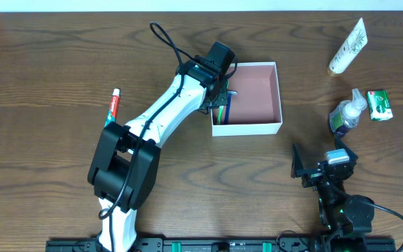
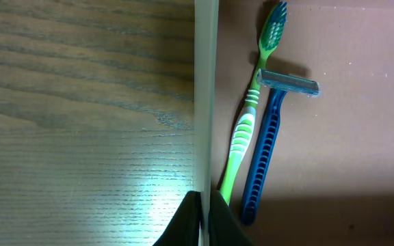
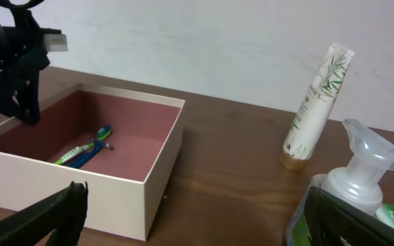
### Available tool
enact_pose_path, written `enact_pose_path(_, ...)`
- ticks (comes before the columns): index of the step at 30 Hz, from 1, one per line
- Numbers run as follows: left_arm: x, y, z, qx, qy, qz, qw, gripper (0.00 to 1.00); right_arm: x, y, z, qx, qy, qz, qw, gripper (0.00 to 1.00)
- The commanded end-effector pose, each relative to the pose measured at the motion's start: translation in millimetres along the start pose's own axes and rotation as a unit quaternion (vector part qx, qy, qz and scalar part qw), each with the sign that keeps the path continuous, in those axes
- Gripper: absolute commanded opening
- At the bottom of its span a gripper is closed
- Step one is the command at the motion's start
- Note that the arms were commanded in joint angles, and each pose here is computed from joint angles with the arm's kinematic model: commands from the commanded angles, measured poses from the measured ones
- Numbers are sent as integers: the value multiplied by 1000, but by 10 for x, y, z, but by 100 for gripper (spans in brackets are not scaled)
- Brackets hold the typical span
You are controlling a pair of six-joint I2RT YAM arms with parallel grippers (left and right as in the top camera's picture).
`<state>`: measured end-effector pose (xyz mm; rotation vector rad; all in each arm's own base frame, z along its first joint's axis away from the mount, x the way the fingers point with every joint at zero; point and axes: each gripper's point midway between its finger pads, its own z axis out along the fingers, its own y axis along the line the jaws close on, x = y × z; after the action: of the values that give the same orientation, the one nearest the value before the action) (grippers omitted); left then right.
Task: Pack container
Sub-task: 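Open the left gripper to release the razor in the box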
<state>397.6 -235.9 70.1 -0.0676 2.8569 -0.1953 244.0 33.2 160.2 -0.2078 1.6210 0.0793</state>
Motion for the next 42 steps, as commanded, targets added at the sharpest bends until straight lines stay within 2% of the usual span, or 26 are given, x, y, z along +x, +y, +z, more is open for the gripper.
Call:
enact_pose_path(1,57,56,68,-10,11,18,1000,6,14,37,1,-9,2,-3,1000,99)
enact_pose_path(15,62,62,67,-11,13,28,999,7,14,37,1,-9,2,-3,1000,99)
enact_pose_path(42,56,58,68,-10,11,4,1000,7,14,37,1,-9,2,-3,1000,99)
